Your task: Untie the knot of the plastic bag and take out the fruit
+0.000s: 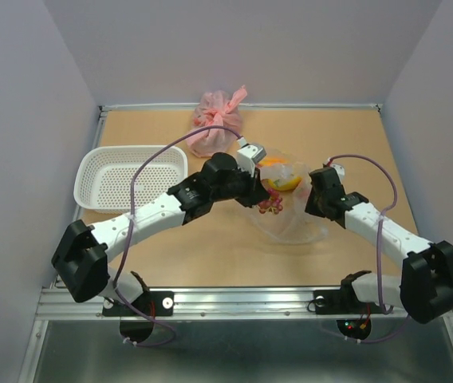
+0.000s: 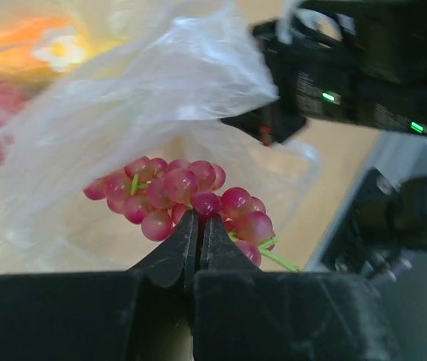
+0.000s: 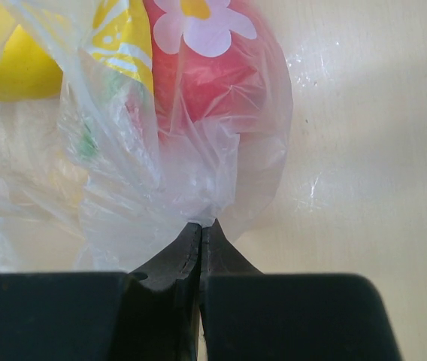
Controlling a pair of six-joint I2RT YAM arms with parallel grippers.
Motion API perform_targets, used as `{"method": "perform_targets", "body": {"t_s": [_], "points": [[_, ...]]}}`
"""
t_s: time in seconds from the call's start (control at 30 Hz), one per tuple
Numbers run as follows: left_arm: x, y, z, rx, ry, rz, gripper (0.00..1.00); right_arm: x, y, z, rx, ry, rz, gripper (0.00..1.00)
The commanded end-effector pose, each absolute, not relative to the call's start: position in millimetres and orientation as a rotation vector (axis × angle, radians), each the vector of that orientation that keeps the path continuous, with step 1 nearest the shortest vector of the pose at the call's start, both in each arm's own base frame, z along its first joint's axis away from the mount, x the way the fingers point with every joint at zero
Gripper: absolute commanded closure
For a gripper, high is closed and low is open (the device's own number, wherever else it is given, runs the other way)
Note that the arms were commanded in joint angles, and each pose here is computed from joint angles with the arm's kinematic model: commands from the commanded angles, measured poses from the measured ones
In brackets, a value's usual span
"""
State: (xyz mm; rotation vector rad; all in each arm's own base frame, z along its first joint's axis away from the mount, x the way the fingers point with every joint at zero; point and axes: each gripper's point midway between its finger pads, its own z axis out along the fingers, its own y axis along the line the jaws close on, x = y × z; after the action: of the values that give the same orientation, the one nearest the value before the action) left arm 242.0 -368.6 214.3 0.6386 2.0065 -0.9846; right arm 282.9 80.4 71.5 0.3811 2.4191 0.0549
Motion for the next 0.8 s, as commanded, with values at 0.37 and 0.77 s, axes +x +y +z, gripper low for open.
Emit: {"method": "perform_targets", "body": {"t_s": [0.37,0.77], "points": [[257.2,-264.2,350.9,0.642,1.717,-1.267,1.00,298.6,77.2,106.2,0.365,2.307,0.063,1.00],[377.1,-33.3,342.0,-0.330,1.765,-0.519,1.00,299.7,84.4,115.0,0.349,2.306,0.113,1.00]]}}
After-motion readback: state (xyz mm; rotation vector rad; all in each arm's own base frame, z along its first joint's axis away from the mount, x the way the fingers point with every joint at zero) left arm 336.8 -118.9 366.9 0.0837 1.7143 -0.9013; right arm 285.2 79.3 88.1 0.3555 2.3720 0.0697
